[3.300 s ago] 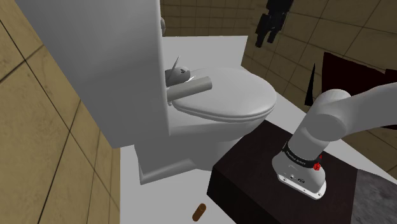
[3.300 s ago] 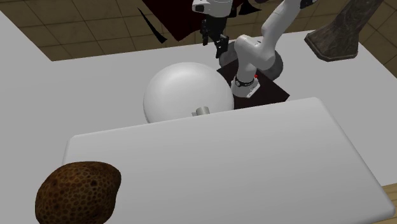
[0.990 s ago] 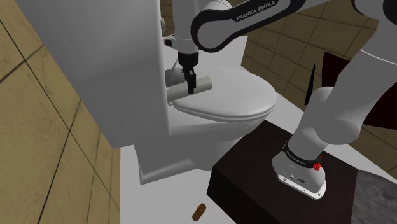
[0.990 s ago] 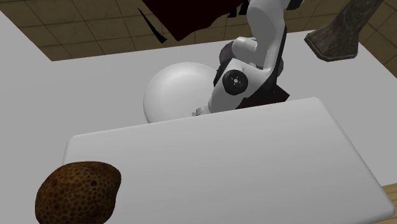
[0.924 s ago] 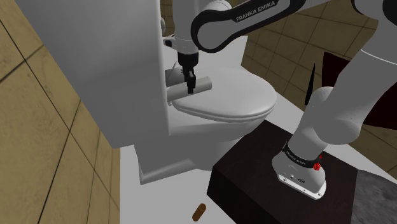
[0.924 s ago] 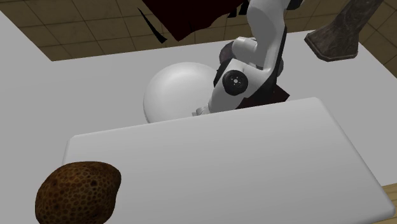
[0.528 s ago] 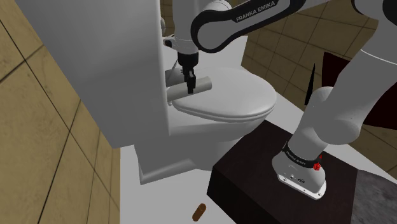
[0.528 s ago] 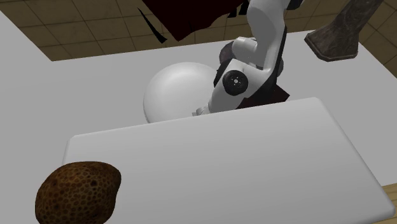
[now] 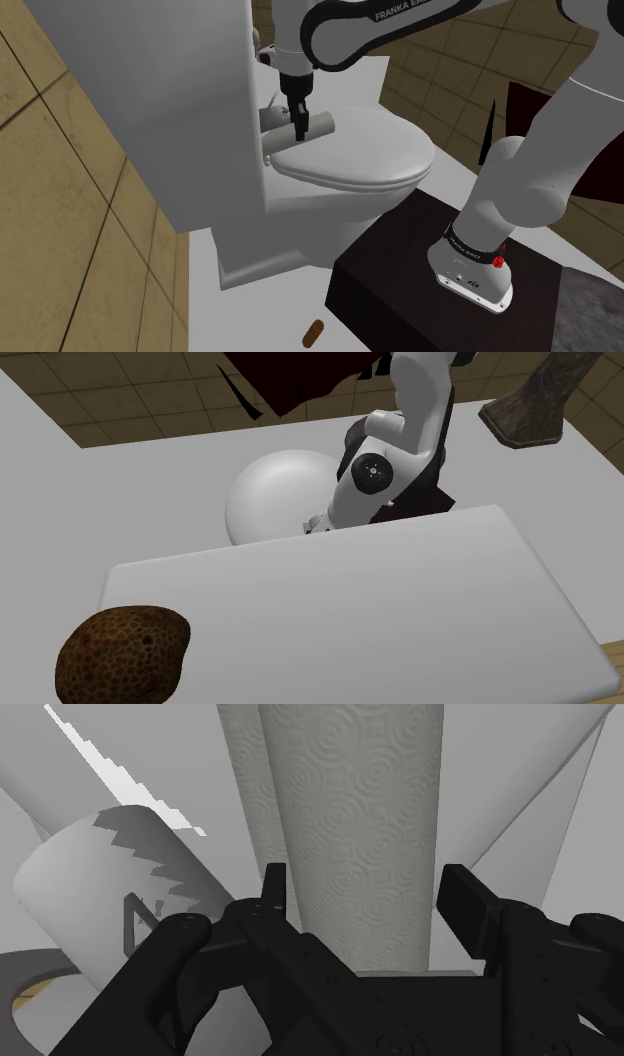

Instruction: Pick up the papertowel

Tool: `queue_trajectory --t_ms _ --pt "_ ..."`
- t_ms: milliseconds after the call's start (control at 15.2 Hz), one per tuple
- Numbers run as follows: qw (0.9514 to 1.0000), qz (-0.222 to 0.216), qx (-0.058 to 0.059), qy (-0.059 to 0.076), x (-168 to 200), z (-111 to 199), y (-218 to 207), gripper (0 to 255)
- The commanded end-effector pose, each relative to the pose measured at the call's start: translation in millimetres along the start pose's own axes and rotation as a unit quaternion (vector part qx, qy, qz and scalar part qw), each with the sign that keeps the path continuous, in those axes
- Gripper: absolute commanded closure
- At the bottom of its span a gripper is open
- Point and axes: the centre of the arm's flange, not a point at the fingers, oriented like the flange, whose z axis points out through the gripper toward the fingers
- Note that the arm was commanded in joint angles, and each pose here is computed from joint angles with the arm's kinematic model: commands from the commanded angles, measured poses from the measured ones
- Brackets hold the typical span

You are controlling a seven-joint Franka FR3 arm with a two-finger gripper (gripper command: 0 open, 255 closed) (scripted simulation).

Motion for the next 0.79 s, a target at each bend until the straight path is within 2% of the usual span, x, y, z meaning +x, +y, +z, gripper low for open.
queue_trajectory --t_ms 0,594,726 --pt "1.0 0.0 0.0 0.0 -1 -11 2 255" --pt "1.0 0.0 0.0 0.0 -4 -58 9 255" --pt "1.0 0.0 0.0 0.0 -4 -58 9 255"
